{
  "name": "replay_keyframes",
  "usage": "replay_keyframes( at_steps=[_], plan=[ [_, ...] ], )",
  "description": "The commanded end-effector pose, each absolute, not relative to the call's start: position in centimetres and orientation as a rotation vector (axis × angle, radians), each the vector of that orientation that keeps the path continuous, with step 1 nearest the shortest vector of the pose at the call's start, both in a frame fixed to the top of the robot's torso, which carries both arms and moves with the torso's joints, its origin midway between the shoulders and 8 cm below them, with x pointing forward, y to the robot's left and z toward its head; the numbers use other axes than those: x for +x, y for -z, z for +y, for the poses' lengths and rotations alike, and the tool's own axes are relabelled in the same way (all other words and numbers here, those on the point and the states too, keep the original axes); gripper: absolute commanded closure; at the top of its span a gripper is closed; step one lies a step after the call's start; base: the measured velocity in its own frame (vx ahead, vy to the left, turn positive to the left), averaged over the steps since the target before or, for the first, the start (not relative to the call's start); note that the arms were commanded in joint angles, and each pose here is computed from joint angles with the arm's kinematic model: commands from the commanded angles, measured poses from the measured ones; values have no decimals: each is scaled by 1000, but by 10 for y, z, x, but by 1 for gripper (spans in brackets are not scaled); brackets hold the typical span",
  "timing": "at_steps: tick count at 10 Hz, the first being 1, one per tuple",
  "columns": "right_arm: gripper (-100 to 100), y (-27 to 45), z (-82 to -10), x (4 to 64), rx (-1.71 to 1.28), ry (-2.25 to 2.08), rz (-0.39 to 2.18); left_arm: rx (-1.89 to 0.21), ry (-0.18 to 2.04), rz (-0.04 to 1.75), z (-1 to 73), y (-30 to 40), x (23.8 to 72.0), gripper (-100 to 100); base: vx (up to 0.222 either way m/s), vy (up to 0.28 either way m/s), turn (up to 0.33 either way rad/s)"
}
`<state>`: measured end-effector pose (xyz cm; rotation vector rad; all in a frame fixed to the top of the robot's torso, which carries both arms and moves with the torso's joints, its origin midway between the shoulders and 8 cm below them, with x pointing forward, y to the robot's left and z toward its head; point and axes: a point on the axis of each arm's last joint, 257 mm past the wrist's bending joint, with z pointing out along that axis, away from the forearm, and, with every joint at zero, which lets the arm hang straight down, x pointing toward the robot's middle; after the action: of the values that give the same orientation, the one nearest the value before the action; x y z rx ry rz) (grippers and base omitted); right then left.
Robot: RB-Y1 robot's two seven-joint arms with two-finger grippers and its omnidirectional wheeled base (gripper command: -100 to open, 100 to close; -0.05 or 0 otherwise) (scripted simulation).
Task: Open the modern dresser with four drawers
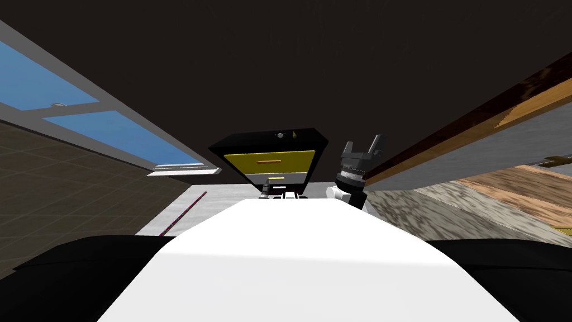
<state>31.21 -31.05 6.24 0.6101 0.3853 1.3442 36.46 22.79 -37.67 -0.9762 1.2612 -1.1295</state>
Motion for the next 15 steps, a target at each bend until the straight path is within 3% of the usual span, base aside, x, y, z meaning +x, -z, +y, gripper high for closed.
replay_keyframes(
  at_steps=[1,5,6,15],
  plan=[
    [0,-62,-310,312,610,-1344,385,-966,1138,1257,226,372,367,100,-117,-3,21],
    [0,-62,-310,312,610,-1345,385,-970,1137,1268,227,371,369,100,-178,-4,17],
    [0,-62,-310,312,610,-1344,385,-943,1119,1291,238,372,368,-100,-19,-3,-4],
    [0,-62,-310,312,610,-1344,385,-968,1121,1279,235,364,389,-100,58,1,-5]
  ],
)
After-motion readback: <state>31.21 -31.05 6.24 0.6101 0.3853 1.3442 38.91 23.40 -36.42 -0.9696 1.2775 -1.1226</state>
